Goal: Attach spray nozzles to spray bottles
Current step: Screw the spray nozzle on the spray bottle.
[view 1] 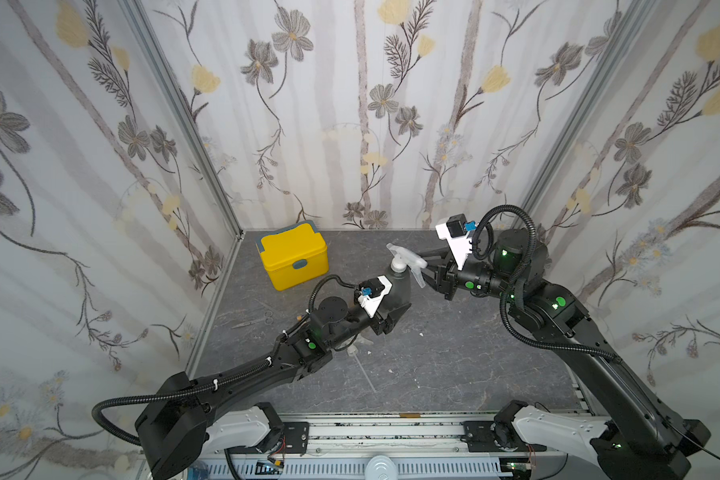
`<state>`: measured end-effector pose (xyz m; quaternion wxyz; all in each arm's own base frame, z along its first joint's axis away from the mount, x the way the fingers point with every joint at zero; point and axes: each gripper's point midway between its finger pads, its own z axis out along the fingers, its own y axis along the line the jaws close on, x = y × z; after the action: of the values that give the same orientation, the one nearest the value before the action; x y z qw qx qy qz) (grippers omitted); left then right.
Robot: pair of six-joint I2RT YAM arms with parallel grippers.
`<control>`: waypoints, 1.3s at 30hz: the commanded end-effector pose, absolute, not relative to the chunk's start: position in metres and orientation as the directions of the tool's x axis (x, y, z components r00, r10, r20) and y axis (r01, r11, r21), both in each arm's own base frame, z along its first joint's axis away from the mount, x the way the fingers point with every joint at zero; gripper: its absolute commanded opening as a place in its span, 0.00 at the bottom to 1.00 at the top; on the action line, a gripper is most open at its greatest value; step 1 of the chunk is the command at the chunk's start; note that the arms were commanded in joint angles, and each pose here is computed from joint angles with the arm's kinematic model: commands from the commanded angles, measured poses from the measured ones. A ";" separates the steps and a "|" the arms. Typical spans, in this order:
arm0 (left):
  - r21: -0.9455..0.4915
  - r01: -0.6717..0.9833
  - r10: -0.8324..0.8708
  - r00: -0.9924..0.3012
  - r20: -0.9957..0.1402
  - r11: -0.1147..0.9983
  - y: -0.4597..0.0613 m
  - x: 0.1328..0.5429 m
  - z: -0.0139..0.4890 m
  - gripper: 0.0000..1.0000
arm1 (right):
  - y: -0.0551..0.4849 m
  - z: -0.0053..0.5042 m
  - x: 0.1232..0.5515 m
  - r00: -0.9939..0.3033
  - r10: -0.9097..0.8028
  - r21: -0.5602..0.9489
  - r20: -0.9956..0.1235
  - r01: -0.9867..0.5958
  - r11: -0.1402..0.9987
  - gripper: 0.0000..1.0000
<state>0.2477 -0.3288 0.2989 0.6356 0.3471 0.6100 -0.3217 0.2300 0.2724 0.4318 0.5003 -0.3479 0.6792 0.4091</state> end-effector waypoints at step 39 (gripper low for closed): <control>0.073 0.847 -0.012 0.093 -0.996 0.526 -0.332 0.238 0.314 0.74 | 0.294 0.430 0.246 -0.228 0.023 0.208 -0.973 -0.840 0.501 0.33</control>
<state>0.2431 -0.3305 0.2948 0.6243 0.3554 0.6165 -0.3223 0.2416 0.2954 0.4212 0.5233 -0.3225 0.6807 0.3986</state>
